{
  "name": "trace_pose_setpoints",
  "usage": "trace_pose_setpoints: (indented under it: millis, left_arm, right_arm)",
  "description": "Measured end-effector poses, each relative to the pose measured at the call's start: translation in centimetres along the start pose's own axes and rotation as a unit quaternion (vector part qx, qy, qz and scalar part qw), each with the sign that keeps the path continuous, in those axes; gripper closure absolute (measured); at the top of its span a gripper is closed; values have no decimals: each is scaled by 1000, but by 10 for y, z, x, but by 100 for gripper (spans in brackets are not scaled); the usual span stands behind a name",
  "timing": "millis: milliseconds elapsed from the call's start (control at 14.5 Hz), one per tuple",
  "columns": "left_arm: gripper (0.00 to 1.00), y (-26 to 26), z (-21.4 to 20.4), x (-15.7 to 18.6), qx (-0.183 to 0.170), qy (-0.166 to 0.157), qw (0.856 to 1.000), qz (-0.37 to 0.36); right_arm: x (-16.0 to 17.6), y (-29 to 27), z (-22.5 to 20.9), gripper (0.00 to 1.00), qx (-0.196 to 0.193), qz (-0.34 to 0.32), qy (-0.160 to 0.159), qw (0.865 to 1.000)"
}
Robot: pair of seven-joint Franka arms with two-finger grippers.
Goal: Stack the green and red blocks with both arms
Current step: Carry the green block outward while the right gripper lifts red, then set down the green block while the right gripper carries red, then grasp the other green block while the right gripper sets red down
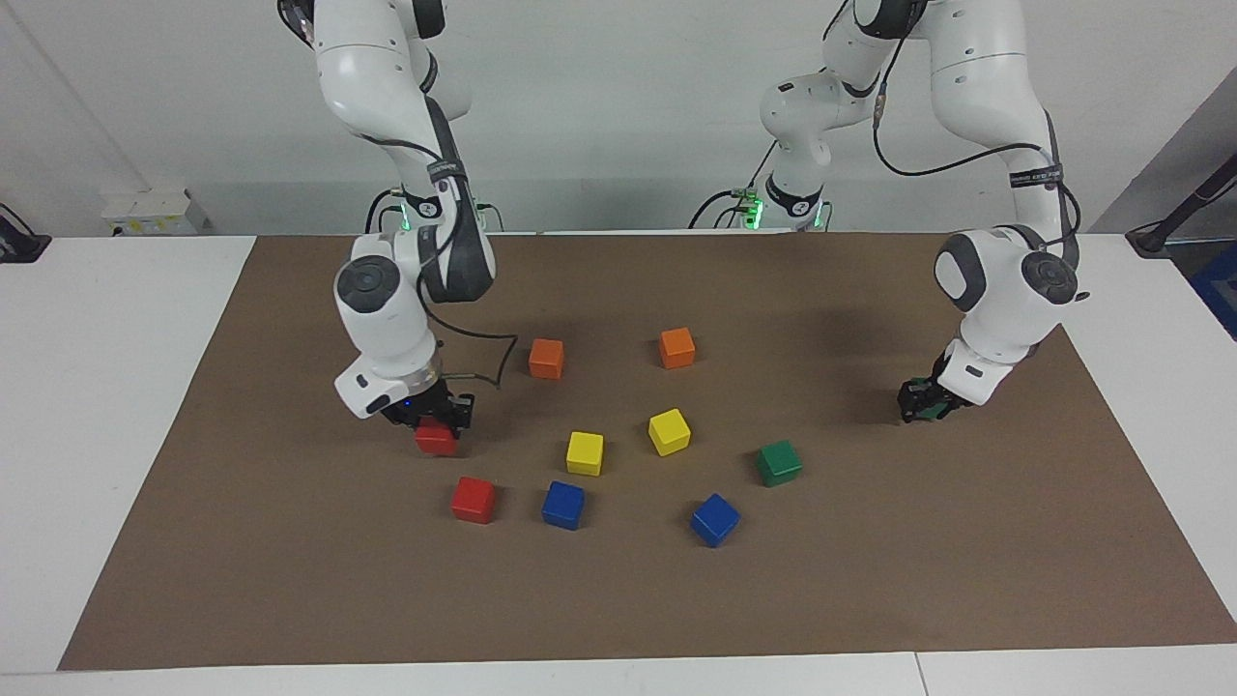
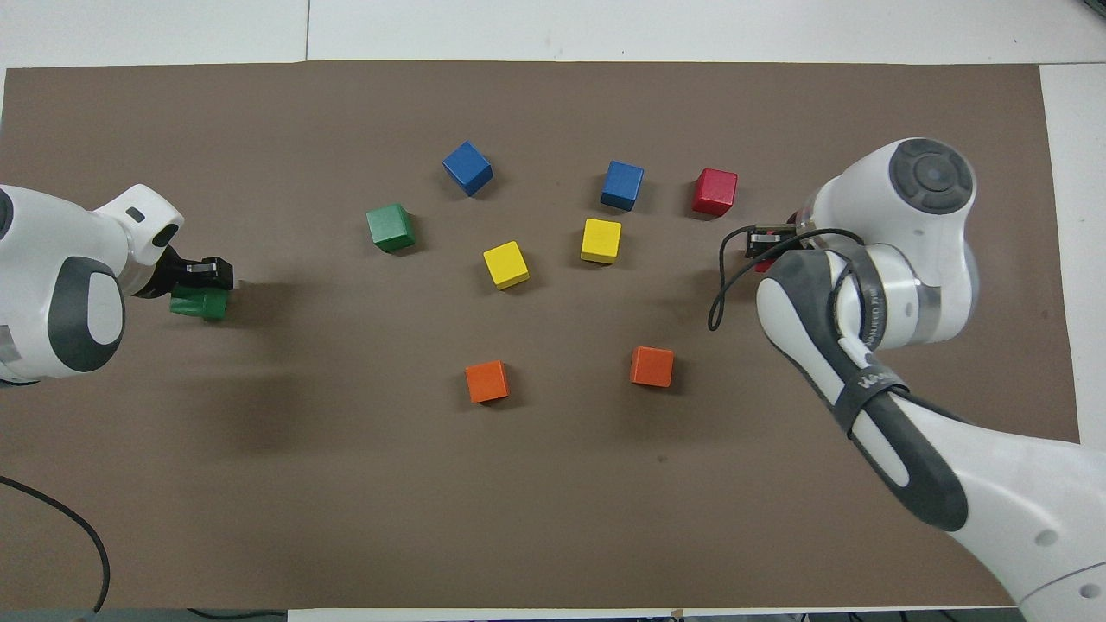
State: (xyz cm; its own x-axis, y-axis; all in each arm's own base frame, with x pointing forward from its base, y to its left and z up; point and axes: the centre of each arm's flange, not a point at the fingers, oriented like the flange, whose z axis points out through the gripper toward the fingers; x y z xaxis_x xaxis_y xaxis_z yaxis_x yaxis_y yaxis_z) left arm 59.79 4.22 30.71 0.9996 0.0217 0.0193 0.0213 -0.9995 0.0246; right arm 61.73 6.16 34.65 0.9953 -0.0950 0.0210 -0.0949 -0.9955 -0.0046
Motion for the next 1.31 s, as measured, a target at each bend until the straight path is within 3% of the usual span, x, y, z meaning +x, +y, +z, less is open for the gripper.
trace_pose_setpoints:
  millis: [345, 483, 552, 621, 759, 1034, 1310]
  left_arm:
    - [39, 1, 13, -8, 0, 6, 1000, -6]
    - [23, 1, 13, -7, 0, 9, 1000, -7]
    - [9, 2, 11, -6, 0, 11, 1000, -6]
    - [0, 5, 5, -2, 0, 13, 1000, -6]
    - [0, 20, -24, 15, -1, 1, 1000, -27]
    - [0, 154, -92, 47, -9, 7, 990, -139]
    - [0, 264, -51, 45, 15, 9, 990, -139]
  right_arm:
    - [-2, 61, -5, 45, 2, -19, -8, 1000]
    - [-5, 73, 6, 45, 1, -29, 4, 1000]
    - [-6, 80, 12, 45, 0, -32, 15, 999]
    - [-9, 85, 18, 45, -1, -31, 20, 999]
    - [-15, 89, 29, 45, -2, -31, 22, 999]
    - [-17, 102, 35, 45, -3, -33, 21, 999]
    - [-18, 117, 44, 45, -6, -33, 21, 999]
